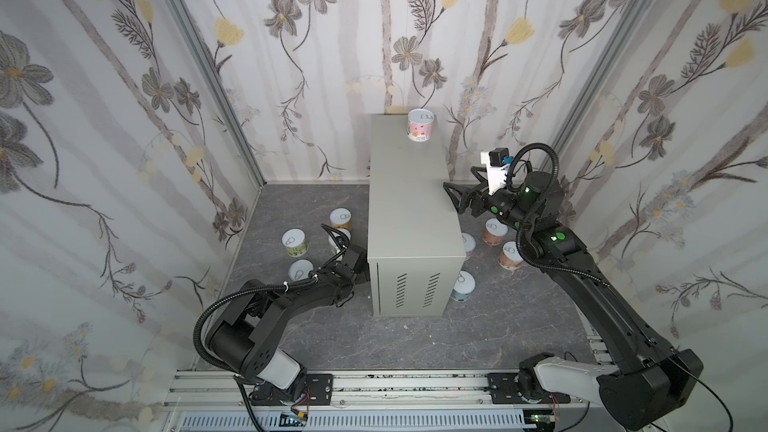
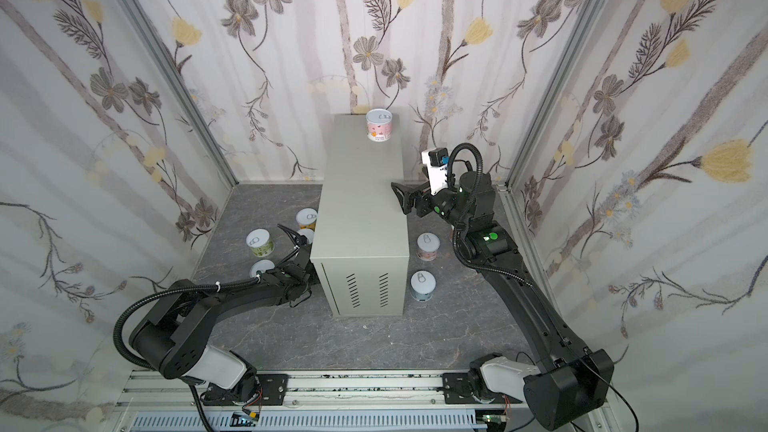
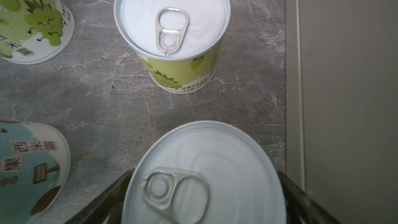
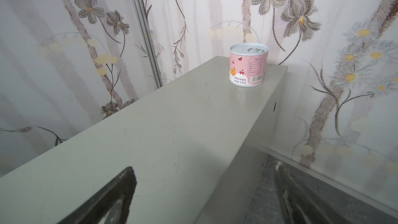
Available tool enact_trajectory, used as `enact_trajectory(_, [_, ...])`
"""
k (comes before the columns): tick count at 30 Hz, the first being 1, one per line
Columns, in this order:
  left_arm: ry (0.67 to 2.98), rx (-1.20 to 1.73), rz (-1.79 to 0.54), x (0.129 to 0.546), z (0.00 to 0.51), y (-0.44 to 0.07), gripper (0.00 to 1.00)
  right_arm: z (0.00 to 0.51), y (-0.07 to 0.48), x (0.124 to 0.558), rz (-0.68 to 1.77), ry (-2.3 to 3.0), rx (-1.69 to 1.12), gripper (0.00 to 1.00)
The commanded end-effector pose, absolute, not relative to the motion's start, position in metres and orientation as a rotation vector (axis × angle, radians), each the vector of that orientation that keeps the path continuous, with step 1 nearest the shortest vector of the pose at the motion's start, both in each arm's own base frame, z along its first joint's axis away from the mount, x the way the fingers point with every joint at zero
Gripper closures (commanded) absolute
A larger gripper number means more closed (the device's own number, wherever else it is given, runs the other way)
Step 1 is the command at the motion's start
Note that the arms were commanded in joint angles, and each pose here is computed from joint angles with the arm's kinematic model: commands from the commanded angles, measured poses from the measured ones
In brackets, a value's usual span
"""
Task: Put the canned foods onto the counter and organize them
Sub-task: 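Close the left gripper on the yellow-labelled can while the right arm draws back, then lift the yellow can with the left gripper up toward the cabinet top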
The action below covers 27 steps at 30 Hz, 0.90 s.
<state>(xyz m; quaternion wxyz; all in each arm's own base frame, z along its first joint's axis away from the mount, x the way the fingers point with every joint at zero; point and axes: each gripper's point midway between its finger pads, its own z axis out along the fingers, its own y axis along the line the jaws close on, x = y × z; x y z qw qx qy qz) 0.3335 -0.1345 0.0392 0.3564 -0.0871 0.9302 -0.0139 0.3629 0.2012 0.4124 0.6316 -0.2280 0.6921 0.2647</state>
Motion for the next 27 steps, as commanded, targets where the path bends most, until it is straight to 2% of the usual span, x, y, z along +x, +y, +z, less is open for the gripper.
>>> enact_trajectory(1, [2.362,-0.233,-0.007,0.343,0.043,-0.135,0.01,0.422,0.204,0.363,0.614,1.543,-0.540,0.00])
enact_trajectory(7, [2.383,-0.214,0.026,0.340,0.033,-0.136,0.09,0.417,0.207,0.367,0.621,1.551,-0.545,0.00])
enact_trajectory(14, [2.386,-0.180,0.089,0.339,0.033,-0.132,0.22,0.412,0.209,0.370,0.626,1.561,-0.549,0.00])
enact_trajectory(27, [2.343,-0.183,0.127,0.331,0.053,-0.118,0.31,0.412,0.209,0.368,0.644,1.566,-0.540,0.00])
